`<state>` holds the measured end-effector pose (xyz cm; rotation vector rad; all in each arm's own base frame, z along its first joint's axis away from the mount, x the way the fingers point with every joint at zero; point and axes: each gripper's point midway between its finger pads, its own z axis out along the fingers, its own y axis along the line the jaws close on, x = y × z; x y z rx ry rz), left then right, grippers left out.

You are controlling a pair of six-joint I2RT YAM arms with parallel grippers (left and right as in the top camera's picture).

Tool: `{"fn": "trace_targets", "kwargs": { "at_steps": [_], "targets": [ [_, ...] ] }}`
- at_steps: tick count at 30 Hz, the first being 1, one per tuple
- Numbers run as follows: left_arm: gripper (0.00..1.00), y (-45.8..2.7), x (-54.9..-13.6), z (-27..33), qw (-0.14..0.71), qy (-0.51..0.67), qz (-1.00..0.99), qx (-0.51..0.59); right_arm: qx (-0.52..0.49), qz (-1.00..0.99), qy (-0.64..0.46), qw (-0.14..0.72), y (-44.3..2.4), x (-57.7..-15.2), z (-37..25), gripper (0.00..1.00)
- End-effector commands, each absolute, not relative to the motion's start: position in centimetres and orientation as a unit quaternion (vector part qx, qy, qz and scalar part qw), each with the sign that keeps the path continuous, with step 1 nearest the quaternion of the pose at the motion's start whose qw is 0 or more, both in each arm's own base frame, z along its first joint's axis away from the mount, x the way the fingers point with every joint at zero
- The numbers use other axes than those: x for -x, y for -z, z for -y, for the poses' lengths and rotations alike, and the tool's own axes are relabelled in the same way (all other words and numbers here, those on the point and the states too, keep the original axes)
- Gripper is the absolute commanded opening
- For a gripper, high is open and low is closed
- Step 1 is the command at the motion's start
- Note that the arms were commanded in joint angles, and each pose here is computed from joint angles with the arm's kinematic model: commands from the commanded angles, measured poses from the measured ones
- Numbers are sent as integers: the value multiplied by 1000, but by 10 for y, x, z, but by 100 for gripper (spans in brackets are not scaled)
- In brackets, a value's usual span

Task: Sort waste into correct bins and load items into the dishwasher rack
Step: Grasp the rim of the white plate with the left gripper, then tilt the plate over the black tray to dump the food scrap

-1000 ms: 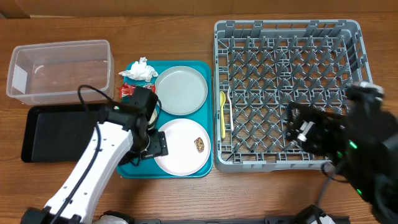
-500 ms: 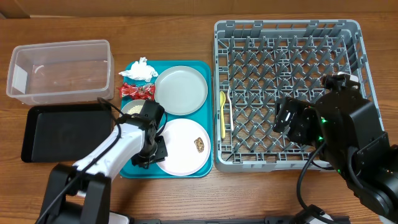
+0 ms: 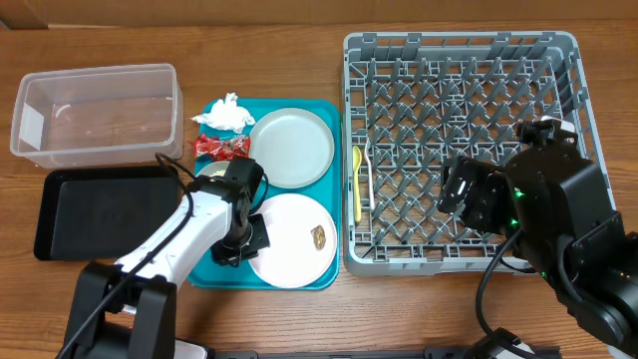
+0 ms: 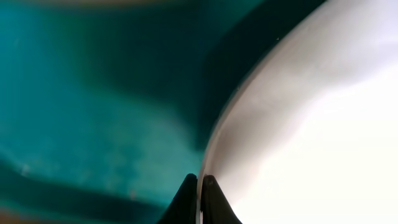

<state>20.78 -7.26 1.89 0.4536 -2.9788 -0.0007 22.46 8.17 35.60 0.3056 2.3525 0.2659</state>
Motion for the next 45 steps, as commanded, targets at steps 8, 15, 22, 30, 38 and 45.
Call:
{"fn": "trace_targets", "kwargs": {
  "at_steps": [8, 15, 22, 30, 38, 45],
  "targets": [
    [4, -96, -227, 56, -22, 8, 989, -147, -126, -911, -106, 379, -360, -225, -79, 100],
    [4, -144, -226, 53, -73, -13, 985, -153, -125, -911, -106, 379, -360, -225, -79, 100],
    [4, -178, -225, 33, -119, -26, 973, -194, -125, -911, -106, 378, -360, -225, -79, 100],
    [4, -203, -214, -34, -144, 2, 941, -307, -125, -911, -107, 378, -360, -225, -80, 100],
    [4, -208, -181, -113, -144, 113, 872, -454, -124, -912, -108, 375, -359, -224, -80, 100],
    [4, -221, -158, -155, -161, 217, 807, -525, -124, -912, -108, 375, -359, -224, -80, 100]
  ]
}}
